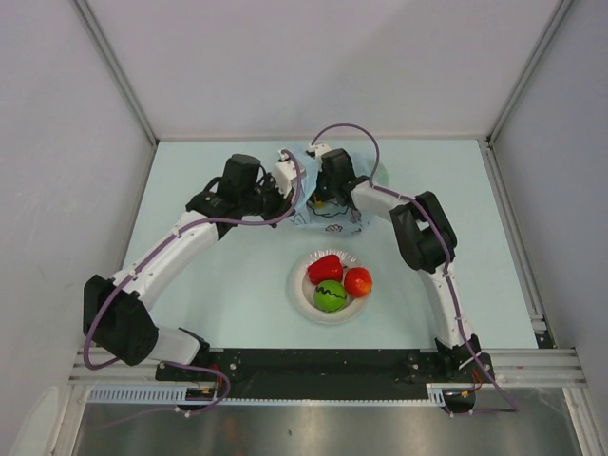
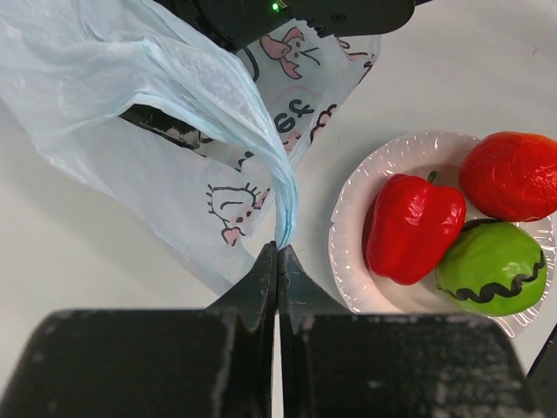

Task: Take the fake fruits out of the plastic bag

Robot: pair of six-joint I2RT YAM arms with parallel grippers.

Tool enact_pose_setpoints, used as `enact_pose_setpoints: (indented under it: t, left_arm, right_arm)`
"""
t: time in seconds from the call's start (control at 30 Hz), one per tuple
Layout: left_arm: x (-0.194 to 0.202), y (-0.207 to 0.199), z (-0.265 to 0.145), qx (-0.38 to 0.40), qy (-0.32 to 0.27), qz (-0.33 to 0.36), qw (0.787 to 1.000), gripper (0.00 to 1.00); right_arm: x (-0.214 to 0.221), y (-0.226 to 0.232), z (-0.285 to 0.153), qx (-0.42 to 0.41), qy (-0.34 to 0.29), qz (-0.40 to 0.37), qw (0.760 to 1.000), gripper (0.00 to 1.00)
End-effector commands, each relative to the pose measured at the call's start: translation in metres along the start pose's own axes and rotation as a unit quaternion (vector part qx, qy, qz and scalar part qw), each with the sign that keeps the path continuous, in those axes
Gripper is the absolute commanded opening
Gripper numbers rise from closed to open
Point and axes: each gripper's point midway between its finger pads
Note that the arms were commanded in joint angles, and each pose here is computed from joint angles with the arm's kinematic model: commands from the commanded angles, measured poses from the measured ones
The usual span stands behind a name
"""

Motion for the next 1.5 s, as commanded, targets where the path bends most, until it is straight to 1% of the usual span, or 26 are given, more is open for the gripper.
enact_pose_setpoints:
  t: [0.0, 0.1, 0.17, 0.2, 0.23, 0.27, 0.3, 0.4, 0.47, 0.5, 0.67, 0.83, 0.87, 0.9, 0.93, 0.97, 1.03, 1.13, 1.2, 1.23, 1.27, 1.3, 1.33, 1.4, 1.43, 1.47]
  left_arm:
    - [-0.005, 0.0, -0.007, -0.004, -0.014, 0.015, 1.0, 0.0]
    - [-0.004, 0.002, -0.006, -0.006, -0.016, 0.011, 1.0, 0.0]
    - [-0.002, 0.002, -0.004, -0.004, -0.016, 0.008, 1.0, 0.0]
    - [-0.004, 0.002, -0.004, -0.004, -0.018, 0.006, 1.0, 0.01]
    - [-0.003, 0.001, -0.004, -0.003, -0.018, 0.004, 1.0, 0.0]
    - [-0.006, 0.003, -0.003, -0.007, -0.024, 0.003, 1.0, 0.0]
    - [-0.007, 0.005, -0.002, -0.01, -0.028, -0.021, 0.999, 0.0]
    - [-0.025, 0.005, 0.0, 0.003, -0.055, -0.077, 0.995, 0.0]
    - [-0.036, 0.003, 0.001, 0.01, -0.07, -0.092, 0.993, 0.0]
    - [-0.038, 0.002, 0.005, 0.018, -0.069, -0.098, 0.993, 0.0]
    - [-0.05, -0.005, 0.011, 0.041, -0.08, -0.139, 0.986, 0.0]
    - [-0.055, -0.015, 0.013, 0.041, -0.089, -0.15, 0.984, 0.0]
    - [-0.056, -0.018, 0.014, 0.041, -0.09, -0.154, 0.983, 0.0]
    - [-0.056, -0.024, 0.015, 0.043, -0.089, -0.153, 0.983, 0.0]
    - [-0.056, -0.027, 0.015, 0.042, -0.092, -0.156, 0.983, 0.0]
    - [-0.057, -0.032, 0.015, 0.049, -0.092, -0.173, 0.979, 0.0]
    - [-0.053, -0.04, 0.018, 0.068, -0.087, -0.2, 0.974, 0.0]
    - [-0.039, -0.039, 0.022, 0.066, -0.069, -0.214, 0.972, 0.0]
    - [-0.034, -0.031, 0.025, 0.048, -0.054, -0.187, 0.98, 0.0]
    - [-0.022, -0.023, 0.025, 0.027, -0.029, -0.161, 0.986, 0.0]
    - [-0.019, -0.008, 0.026, -0.012, -0.022, -0.154, 0.988, 0.0]
    - [-0.025, -0.004, 0.021, -0.021, -0.024, -0.146, 0.989, 0.0]
    - [-0.02, -0.002, 0.018, -0.02, -0.01, -0.128, 0.991, 0.0]
    - [-0.019, 0.005, 0.013, -0.028, -0.004, -0.124, 0.992, 0.0]
    - [-0.016, 0.005, 0.012, -0.027, -0.001, -0.13, 0.991, 0.0]
    - [-0.011, 0.008, 0.012, -0.025, 0.001, -0.137, 0.99, 0.0]
  right_arm:
    - [-0.039, -0.012, -0.012, 0.023, -0.045, -0.024, 0.998, 0.66]
    - [-0.052, -0.009, -0.029, 0.012, -0.059, -0.038, 0.997, 0.57]
    - [-0.062, -0.005, -0.048, -0.001, -0.066, -0.038, 0.997, 0.55]
    - [-0.063, -0.004, -0.053, -0.004, -0.067, -0.055, 0.996, 0.53]
    - [-0.054, -0.002, -0.06, -0.009, -0.057, -0.055, 0.997, 0.52]
    - [-0.064, -0.002, -0.074, -0.011, -0.068, -0.056, 0.996, 0.51]
    - [-0.067, -0.001, -0.082, -0.01, -0.071, -0.054, 0.996, 0.5]
    - [-0.07, -0.002, -0.109, 0.0, -0.082, -0.044, 0.996, 0.49]
    - [-0.063, 0.002, -0.12, -0.006, -0.078, -0.045, 0.996, 0.49]
    - [-0.072, 0.008, -0.132, -0.011, -0.089, -0.05, 0.995, 0.49]
    - [-0.061, 0.029, -0.165, -0.037, -0.072, -0.061, 0.995, 0.45]
    - [-0.055, 0.042, -0.211, -0.041, -0.067, -0.075, 0.994, 0.42]
    - [-0.053, 0.045, -0.217, -0.043, -0.064, -0.079, 0.994, 0.39]
    - [-0.041, 0.049, -0.223, -0.053, -0.041, -0.077, 0.995, 0.35]
    - [-0.043, 0.056, -0.238, -0.064, -0.046, -0.08, 0.994, 0.29]
    - [-0.038, 0.057, -0.245, -0.067, -0.04, -0.082, 0.994, 0.14]
    - [-0.026, 0.062, -0.266, -0.071, -0.03, -0.082, 0.994, 0.01]
    - [-0.02, 0.066, -0.293, -0.066, -0.047, -0.094, 0.992, 0.0]
    - [-0.017, 0.067, -0.309, -0.066, -0.053, -0.092, 0.992, 0.0]
    - [-0.018, 0.07, -0.317, -0.069, -0.062, -0.089, 0.992, 0.0]
    - [-0.023, 0.074, -0.331, -0.069, -0.077, -0.086, 0.991, 0.0]
    - [-0.02, 0.078, -0.34, -0.072, -0.071, -0.057, 0.993, 0.0]
    - [-0.018, 0.083, -0.346, -0.074, -0.069, -0.043, 0.994, 0.0]
    - [-0.01, 0.097, -0.354, -0.099, -0.061, -0.017, 0.993, 0.0]
    - [-0.008, 0.11, -0.359, -0.136, -0.066, -0.014, 0.988, 0.0]
    - [-0.002, 0.114, -0.36, -0.144, -0.066, -0.025, 0.987, 0.0]
Point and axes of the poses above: each gripper's point midway between its finger pads, its own z axis out along the fingers, its own y axis along the line the jaws close on, x = y × z, and after that the axes turned 14 degrees about -z, right-handed
